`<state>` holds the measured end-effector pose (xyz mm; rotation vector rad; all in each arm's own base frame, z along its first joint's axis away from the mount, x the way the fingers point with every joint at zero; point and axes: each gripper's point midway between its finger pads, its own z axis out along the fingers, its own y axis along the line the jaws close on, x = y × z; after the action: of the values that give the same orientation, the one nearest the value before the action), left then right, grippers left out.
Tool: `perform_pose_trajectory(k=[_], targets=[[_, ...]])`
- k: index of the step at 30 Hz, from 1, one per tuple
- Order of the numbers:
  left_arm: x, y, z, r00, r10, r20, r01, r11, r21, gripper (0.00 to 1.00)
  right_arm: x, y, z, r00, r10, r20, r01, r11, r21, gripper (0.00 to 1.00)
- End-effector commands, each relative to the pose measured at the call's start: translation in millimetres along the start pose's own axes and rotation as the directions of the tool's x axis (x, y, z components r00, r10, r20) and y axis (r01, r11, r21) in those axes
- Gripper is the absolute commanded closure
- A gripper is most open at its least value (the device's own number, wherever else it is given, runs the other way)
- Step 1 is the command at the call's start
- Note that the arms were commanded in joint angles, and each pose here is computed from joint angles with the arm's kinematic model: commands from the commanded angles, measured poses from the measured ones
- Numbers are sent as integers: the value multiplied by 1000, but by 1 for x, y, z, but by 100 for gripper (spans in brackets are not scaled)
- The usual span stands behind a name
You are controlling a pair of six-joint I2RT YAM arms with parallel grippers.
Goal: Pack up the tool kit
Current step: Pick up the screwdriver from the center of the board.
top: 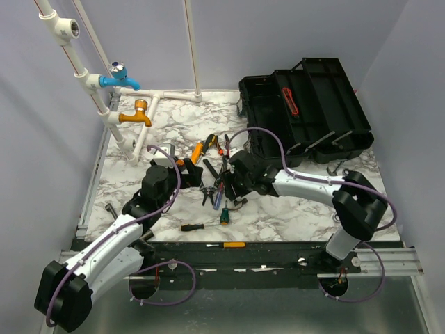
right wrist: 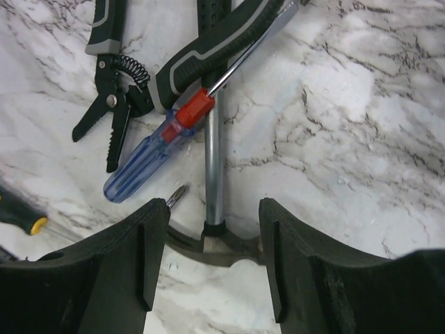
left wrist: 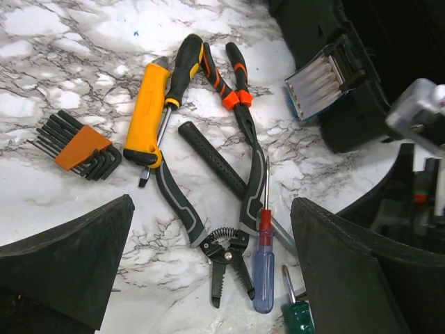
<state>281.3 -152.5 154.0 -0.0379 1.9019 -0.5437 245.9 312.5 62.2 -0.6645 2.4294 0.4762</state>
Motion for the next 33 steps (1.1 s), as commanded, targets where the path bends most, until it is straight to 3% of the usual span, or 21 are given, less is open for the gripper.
perform_pose_trajectory(k=[1, 10, 13, 17, 22, 25, 33], targets=[[-6, 8, -2, 999, 1, 39, 1, 999, -36, 1, -10, -7, 15, 995, -98, -4, 98, 990, 97, 41], [-5, 10, 0, 1000, 3, 18, -2, 998, -56, 1, -32, 14, 15, 997, -9, 77, 7, 999, 32, 41], [-6, 13, -1, 1000, 0, 22, 2, 997, -75, 1, -39, 12, 14, 989, 98, 113, -106, 992, 63, 41], [-7, 15, -4, 999, -8, 34, 11, 996, -85, 2, -40, 19, 10, 934, 326, 145, -334, 942, 39, 36], [-9, 13, -7, 999, -7, 44, 10, 998, -68, 2, -37, 30, 2, 838, 493, 232, -497, 866, -44, 32], [-9, 9, -7, 999, -5, 42, 7, 999, -48, 1, -36, 30, 4, 802, 542, 252, -543, 837, -72, 31], [-8, 0, -6, 999, -3, 36, 3, 1000, 3, 1, -25, 38, 22, 797, 571, 195, -566, 820, -85, 37]])
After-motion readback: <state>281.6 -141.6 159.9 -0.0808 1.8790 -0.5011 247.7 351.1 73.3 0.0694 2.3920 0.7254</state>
